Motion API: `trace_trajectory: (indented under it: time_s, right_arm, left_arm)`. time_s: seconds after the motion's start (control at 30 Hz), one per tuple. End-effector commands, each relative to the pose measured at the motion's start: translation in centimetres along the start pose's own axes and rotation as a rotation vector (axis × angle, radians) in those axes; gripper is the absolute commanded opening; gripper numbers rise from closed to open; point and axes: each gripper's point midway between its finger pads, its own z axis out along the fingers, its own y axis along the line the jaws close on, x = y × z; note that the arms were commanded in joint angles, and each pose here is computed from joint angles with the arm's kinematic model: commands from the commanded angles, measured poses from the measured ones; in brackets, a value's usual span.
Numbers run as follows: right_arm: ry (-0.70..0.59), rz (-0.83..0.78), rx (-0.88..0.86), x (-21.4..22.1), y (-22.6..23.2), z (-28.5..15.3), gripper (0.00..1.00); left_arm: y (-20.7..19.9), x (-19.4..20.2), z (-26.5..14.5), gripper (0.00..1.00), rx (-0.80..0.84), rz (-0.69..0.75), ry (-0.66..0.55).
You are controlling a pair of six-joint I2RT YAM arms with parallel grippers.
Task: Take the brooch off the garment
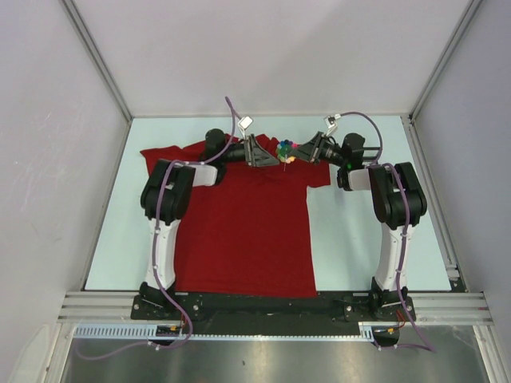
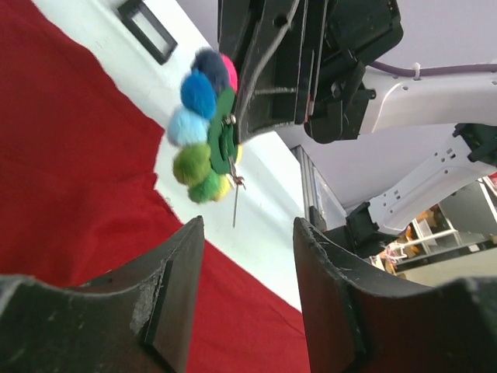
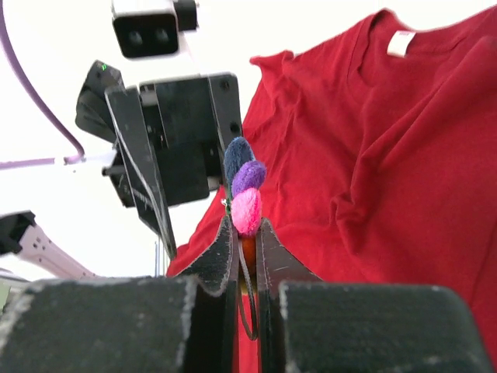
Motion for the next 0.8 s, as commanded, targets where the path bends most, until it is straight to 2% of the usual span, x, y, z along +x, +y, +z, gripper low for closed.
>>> trace_trajectory:
  time_s: [0.0,0.13,0.47,0.73,0.77]
  right_arm:
    - [-0.075,-0.092,-0.051,-2.8,3.0,-0.3,0.00]
    - [-0.080,-0.092,-0.044,-2.8,2.8,-0.4,0.00]
    - [-0.080,-0.096,-0.046,-2.8,3.0,-0.4,0.00]
    - [-0.079,-0.107,-0.013,-2.7,2.2,-0.3,0.00]
    - [-0.071,-0.101,-0.002,-2.5,2.1,-0.2,0.00]
  left_arm:
    - [-2.7,-0.8,2.2,0.54,0.089,0.095,0.020]
    - [-4.1,-0.4,3.3,0.55,0.150,0.089,0.021]
    - [-3.0,0.3,4.2,0.54,0.100,0.078,0.059]
    - [-5.6,0.1,3.8,0.51,0.178,0.093,0.065]
    - [-6.5,-0.2,3.6,0.51,0.211,0.137,0.054]
